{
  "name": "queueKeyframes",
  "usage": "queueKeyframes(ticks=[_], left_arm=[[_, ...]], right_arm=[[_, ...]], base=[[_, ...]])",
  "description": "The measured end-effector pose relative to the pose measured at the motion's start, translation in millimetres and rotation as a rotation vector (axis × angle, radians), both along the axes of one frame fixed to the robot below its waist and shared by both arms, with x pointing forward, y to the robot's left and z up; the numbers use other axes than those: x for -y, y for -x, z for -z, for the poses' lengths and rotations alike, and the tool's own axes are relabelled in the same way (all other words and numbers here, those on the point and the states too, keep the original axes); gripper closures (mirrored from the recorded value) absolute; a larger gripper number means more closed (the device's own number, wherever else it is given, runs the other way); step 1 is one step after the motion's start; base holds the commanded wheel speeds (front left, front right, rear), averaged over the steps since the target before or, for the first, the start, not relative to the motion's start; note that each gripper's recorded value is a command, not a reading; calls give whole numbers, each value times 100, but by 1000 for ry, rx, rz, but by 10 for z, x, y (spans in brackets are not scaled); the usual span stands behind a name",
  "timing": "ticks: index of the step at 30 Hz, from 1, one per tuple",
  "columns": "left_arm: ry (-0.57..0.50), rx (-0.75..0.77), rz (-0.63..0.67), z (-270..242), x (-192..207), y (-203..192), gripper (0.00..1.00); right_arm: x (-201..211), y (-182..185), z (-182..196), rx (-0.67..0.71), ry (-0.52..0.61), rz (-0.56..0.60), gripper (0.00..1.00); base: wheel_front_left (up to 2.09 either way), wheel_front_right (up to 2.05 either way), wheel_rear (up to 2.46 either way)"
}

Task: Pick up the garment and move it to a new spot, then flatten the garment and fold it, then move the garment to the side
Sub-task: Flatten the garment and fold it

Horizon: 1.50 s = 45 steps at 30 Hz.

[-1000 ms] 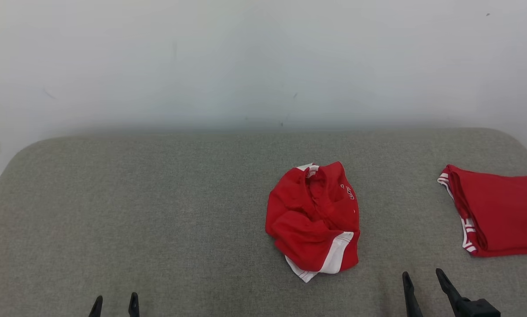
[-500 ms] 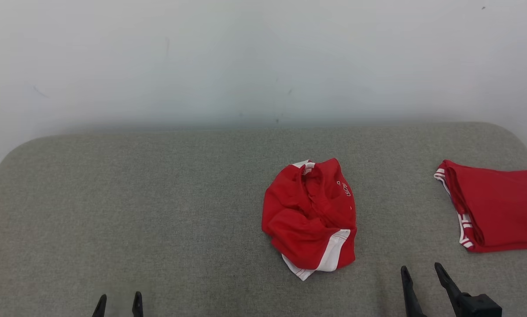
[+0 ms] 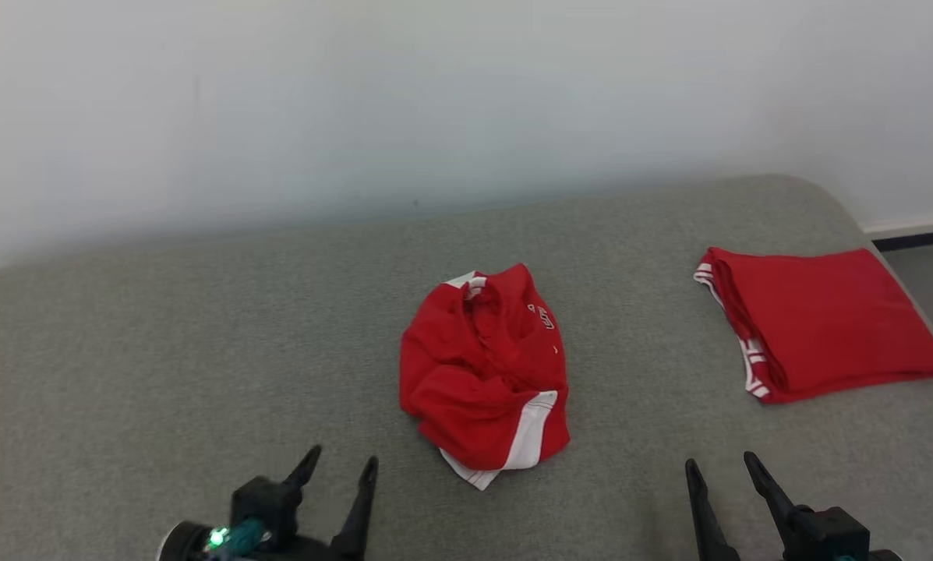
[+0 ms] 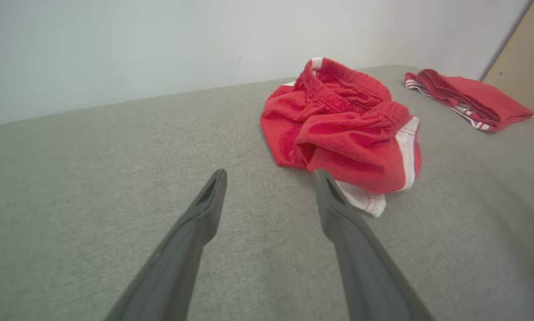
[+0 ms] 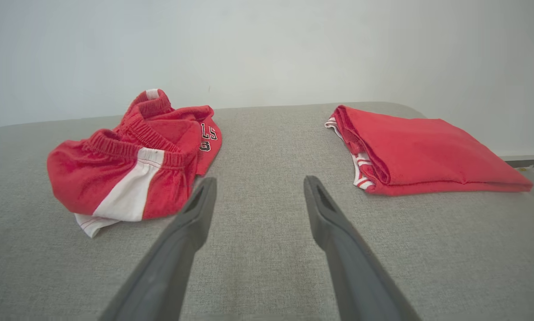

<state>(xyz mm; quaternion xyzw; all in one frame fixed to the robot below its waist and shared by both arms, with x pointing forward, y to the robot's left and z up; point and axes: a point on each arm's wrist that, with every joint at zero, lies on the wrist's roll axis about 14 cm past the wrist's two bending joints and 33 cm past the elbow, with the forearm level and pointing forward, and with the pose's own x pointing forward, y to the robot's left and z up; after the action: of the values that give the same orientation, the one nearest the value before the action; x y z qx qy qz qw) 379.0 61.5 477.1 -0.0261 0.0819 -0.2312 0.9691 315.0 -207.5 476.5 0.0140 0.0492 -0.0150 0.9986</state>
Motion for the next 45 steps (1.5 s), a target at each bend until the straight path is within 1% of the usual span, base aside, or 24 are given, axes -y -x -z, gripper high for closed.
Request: queueKeyframes(ticks=[4,8,11,13,16,19,20,21,22,23,28,30,33,35,36,37,39,41,43,45], left_arm=[[-47,-6,182,-115,553,-108,0],[-91,-6,303,-189,946,-204,0],[-117,-31,357,-160,1136,-274,0],[-120,-77,383,-80,1230,-287,0],[-156,-135,418,65,1319,-294,0],[-176,-163,439,149,1393,-303,0],[-185,-171,442,183,1403,-307,20],[-192,-180,438,220,1404,-316,58],[-198,-188,439,253,1409,-317,74],[-199,-194,440,276,1420,-313,100],[-171,-159,446,209,1498,-303,100],[-127,-109,459,51,1603,-304,100],[8,32,493,-474,1856,-322,100],[118,161,514,-958,1985,-334,100],[200,216,516,-1222,2008,-336,100],[270,265,521,-1453,2005,-326,100],[377,362,516,-1846,1939,-307,100],[487,420,467,-2138,1790,-313,100],[520,433,389,-2219,1625,-375,100],[485,371,306,-2019,1466,-459,100]], right_arm=[[159,109,41,-11,-8,59,0],[304,208,68,-19,-14,117,0],[423,276,75,-21,-14,162,0],[492,345,113,-32,-18,192,0],[573,438,163,-48,-22,229,0],[633,512,204,-64,-22,258,0],[650,531,213,-69,-22,266,0],[667,547,222,-73,-21,273,0],[676,553,223,-74,-20,277,0],[684,553,220,-74,-19,280,0],[672,500,196,-66,-17,270,0],[646,473,202,-67,-19,259,0],[604,421,210,-67,-20,240,0],[567,381,221,-69,-22,224,0],[551,360,220,-68,-22,216,0],[531,340,222,-67,-20,207,0],[493,299,224,-62,-20,191,0],[451,258,231,-61,-19,173,0],[392,208,234,-60,-20,150,0],[338,158,237,-60,-22,128,0]], base=[[0,0,0],[0,0,0],[0,0,0],[0,0,0],[0,0,0],[0,0,0],[0,0,0],[0,0,0],[0,0,0],[0,0,0],[0,0,0],[0,0,0],[0,0,0],[0,0,0],[0,0,0],[0,0,0],[0,0,0],[0,0,0],[0,0,0],[0,0,0]])
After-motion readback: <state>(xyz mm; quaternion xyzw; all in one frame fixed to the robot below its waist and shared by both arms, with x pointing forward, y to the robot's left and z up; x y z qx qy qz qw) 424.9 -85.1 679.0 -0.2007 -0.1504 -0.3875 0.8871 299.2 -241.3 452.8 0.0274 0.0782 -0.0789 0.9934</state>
